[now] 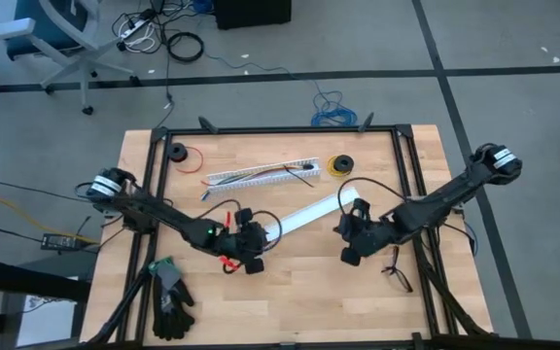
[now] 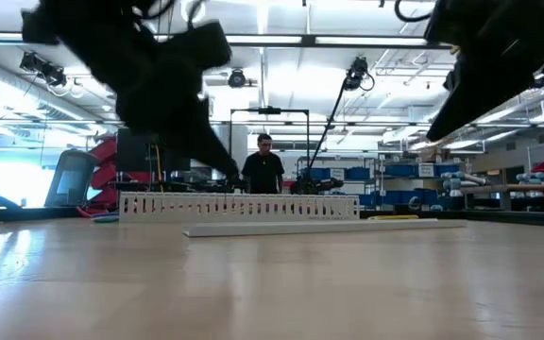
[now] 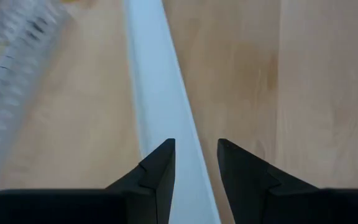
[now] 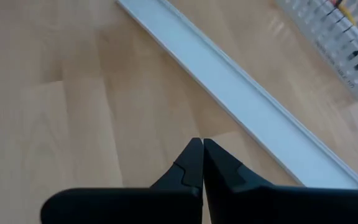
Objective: Ziptie cables
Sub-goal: Close the white cable duct
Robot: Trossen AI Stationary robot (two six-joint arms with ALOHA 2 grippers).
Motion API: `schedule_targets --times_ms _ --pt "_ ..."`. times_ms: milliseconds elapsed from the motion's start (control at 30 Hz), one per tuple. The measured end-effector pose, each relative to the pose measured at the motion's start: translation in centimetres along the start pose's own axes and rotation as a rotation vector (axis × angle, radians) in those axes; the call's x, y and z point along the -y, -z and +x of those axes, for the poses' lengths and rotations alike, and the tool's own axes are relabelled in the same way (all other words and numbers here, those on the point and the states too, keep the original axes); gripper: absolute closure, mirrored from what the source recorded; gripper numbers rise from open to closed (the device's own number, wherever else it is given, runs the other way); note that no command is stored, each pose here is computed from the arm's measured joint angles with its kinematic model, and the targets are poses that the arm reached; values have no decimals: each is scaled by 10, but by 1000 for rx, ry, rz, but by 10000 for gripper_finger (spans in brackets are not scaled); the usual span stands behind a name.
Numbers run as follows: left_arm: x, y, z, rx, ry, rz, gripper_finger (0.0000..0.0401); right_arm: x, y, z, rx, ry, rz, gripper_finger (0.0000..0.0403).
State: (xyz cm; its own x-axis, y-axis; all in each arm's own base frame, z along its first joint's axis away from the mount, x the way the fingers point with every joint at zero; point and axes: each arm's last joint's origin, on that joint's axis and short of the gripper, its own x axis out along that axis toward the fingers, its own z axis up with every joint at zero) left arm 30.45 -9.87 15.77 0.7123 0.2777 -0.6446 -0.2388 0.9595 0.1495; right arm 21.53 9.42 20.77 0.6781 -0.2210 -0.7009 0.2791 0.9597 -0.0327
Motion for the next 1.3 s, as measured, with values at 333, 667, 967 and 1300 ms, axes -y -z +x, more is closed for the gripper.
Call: schedule_targets --times_ms 333,667,967,1300 --pt "10 27 34 -101 -1 27 271 -14 12 6 -27 14 -33 403" --pt "2 23 39 -100 3 57 393 -13 14 7 -45 25 -51 403" --pt "-13 -8 4 -19 112 -28 400 5 39 -3 -224 240 -22 403" --pt "-64 -26 8 -111 378 -378 400 4 36 -2 -176 255 -93 403"
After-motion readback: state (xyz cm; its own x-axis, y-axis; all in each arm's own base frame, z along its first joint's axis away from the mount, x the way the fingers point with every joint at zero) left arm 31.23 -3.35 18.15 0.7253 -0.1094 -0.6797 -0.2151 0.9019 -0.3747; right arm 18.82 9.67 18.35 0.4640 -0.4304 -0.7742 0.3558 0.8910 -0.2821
